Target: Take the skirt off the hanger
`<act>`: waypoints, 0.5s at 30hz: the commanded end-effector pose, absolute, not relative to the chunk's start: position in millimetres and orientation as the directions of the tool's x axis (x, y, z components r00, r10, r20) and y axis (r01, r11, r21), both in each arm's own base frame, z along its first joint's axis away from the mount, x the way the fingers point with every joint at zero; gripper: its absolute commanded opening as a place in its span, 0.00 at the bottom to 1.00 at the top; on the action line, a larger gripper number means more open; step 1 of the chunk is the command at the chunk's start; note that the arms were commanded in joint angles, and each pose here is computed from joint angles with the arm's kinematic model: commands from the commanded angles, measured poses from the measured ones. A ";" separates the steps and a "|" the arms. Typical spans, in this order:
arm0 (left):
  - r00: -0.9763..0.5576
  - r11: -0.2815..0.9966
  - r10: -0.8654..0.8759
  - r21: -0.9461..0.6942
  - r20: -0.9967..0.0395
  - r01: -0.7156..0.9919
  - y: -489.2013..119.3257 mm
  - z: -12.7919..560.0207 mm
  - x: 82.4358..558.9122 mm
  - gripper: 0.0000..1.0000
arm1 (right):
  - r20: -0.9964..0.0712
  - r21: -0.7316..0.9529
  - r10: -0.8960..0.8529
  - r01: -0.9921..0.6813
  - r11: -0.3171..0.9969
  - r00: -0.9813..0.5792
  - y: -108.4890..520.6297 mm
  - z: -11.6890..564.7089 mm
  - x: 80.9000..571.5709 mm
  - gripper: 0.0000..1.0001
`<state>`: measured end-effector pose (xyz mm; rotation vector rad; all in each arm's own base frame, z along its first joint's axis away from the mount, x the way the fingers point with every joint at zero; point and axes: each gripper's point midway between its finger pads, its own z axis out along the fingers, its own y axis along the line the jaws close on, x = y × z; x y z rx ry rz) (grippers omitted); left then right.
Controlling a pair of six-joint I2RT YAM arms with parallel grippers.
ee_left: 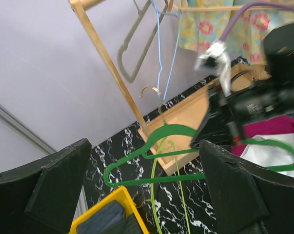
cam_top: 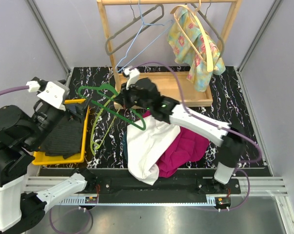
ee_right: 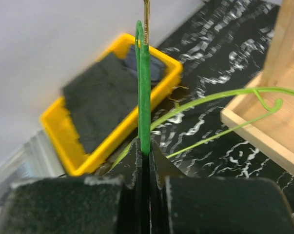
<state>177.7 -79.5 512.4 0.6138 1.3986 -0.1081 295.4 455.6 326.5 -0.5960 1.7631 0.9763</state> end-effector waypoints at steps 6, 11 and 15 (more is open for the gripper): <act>0.113 0.856 0.283 0.304 -0.952 0.417 -77.3 486.5 184.1 0.99 | -0.967 0.252 0.204 -0.664 0.704 -0.151 527.3 322.3 346.1 0.00; 0.103 0.859 0.277 0.294 -0.955 0.420 -76.4 481.3 182.6 0.99 | -0.975 0.223 0.193 -0.575 0.787 -0.113 548.6 295.7 357.0 0.04; 0.088 0.857 0.277 0.288 -0.957 0.427 -76.7 473.0 181.9 0.99 | -0.984 0.179 0.155 -0.547 0.818 -0.091 557.3 288.9 350.1 0.59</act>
